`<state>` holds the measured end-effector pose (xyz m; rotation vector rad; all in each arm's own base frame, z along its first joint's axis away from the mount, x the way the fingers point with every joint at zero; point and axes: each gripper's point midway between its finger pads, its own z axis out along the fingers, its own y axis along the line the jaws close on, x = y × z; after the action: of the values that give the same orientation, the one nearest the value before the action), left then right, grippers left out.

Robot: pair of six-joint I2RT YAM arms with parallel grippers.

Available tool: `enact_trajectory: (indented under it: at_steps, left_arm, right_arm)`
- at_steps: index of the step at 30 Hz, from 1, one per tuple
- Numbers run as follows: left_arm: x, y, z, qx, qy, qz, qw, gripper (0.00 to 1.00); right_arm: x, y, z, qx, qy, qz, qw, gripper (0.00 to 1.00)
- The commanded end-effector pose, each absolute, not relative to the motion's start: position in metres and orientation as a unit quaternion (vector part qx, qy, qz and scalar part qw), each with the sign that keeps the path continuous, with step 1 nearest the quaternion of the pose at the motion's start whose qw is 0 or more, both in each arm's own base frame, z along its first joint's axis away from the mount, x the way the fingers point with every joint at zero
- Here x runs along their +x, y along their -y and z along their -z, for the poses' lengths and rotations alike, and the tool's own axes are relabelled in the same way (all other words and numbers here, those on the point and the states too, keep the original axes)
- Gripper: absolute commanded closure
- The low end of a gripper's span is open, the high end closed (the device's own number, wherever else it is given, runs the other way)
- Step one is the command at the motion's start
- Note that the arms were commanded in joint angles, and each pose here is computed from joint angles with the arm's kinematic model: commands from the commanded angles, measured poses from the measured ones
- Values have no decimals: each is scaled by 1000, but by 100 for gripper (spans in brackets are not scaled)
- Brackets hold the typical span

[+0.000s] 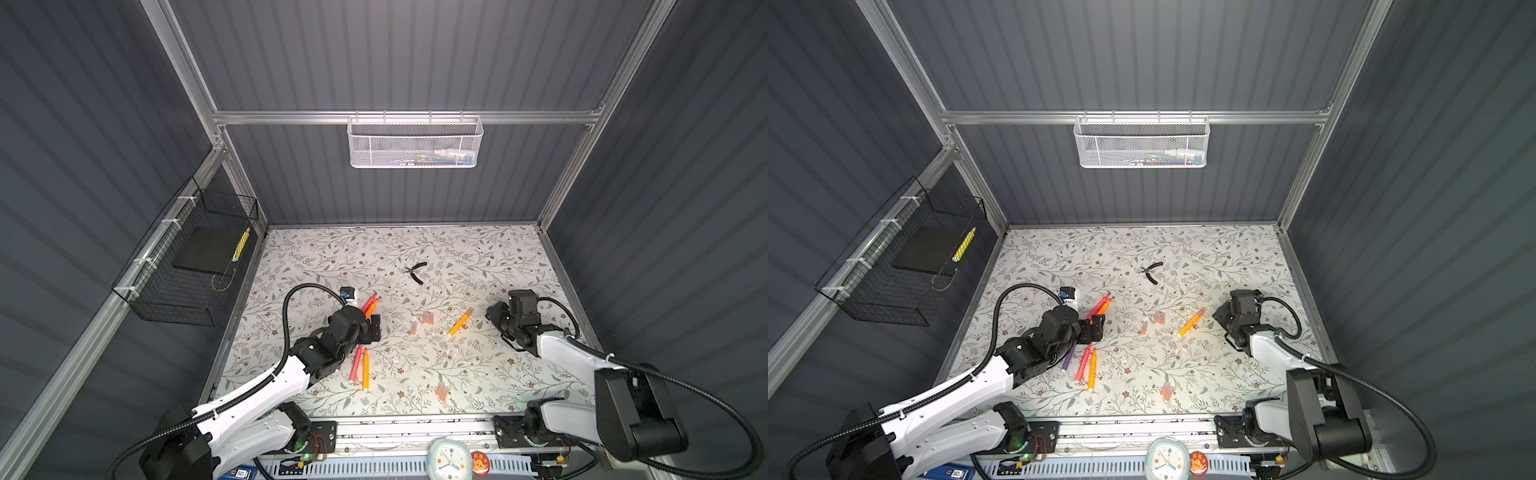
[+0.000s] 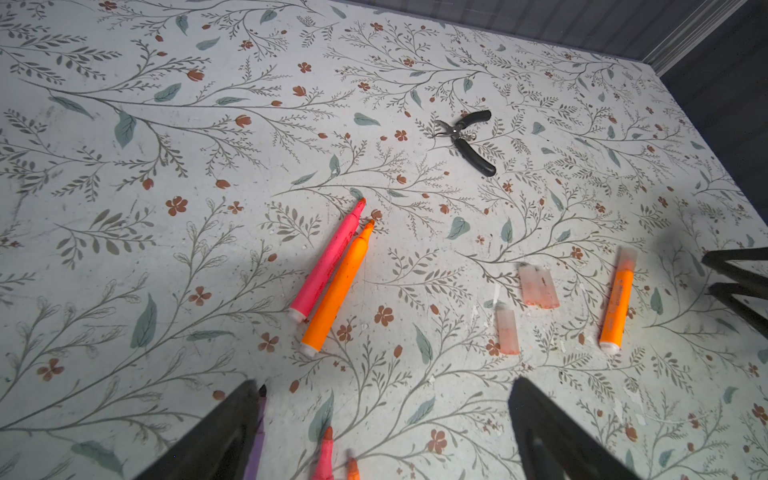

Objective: Insert the pens into the pen caps

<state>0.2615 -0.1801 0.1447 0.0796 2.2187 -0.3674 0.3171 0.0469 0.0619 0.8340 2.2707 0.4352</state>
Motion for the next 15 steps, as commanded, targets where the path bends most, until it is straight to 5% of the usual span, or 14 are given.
enact_trajectory:
  at_steps: [1,15]
  left_arm:
    - [267,178,-152,24,-887,137,439,5]
    - [296,169,-116,13,-913,45,406,10]
  right_arm:
    - [312,-57,-78,281,-882,-133,355,36]
    - [315,-170,-112,109,-906,-165,375,33]
